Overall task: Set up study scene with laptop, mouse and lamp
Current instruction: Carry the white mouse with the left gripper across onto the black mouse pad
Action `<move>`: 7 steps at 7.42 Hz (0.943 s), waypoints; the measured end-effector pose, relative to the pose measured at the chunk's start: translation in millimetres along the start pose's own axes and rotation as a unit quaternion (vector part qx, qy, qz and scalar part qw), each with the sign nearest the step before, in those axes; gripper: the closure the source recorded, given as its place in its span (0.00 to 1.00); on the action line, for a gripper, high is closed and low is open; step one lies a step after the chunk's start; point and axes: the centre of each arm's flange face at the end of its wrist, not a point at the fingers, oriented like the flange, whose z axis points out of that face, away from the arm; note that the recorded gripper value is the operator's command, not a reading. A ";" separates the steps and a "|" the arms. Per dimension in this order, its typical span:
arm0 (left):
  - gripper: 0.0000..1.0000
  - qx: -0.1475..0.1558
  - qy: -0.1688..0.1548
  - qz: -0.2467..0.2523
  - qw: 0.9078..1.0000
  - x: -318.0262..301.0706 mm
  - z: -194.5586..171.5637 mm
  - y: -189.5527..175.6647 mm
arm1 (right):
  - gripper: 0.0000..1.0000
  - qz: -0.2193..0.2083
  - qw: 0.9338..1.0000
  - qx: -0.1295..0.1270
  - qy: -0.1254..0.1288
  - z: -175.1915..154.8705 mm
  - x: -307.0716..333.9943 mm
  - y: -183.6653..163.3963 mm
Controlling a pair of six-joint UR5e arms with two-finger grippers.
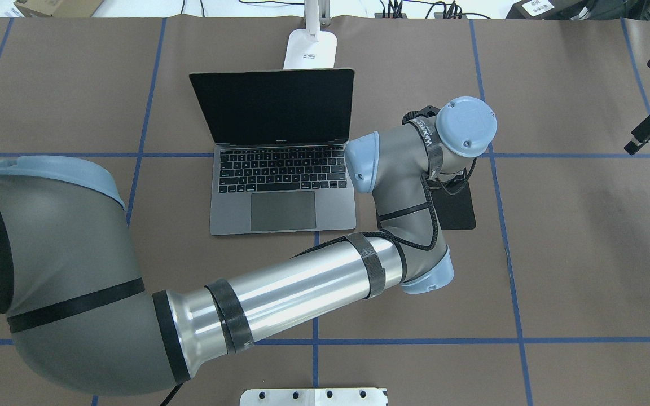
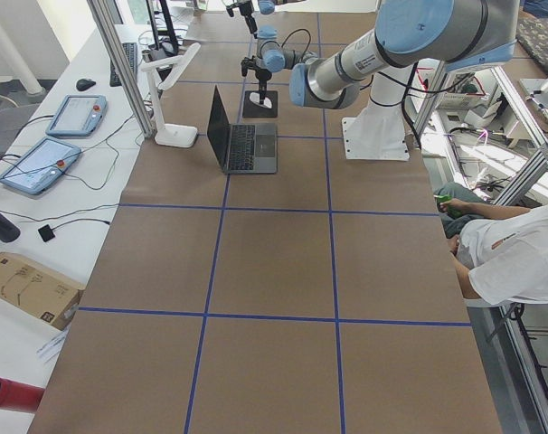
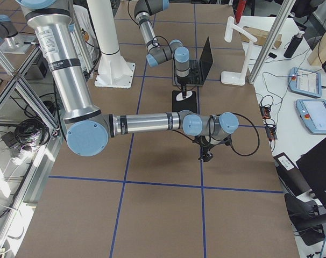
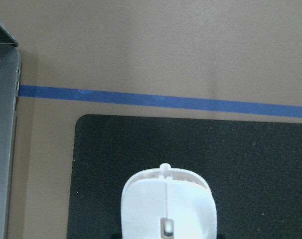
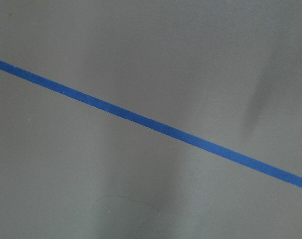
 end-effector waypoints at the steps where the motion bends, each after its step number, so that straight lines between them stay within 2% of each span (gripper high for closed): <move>1: 0.01 0.002 0.001 0.008 1.000 0.1 0.8 0.2 | 0.02 0.000 1.000 0.000 0.000 0.1 0.0 0.0; 3: 0.01 0.007 0.012 0.021 1.000 3.1 -9.0 -2.8 | 0.02 0.000 1.000 0.000 0.000 0.2 -0.3 -0.1; 5: 0.01 0.007 0.030 0.021 0.999 -6.5 -39.6 -12.7 | 0.02 -0.002 1.000 0.002 0.000 -1.3 -2.1 -1.2; 7: 0.01 -0.038 0.041 0.012 0.998 -80.9 -73.5 -25.5 | 0.02 -0.004 1.000 0.003 0.001 -3.7 -4.4 -3.9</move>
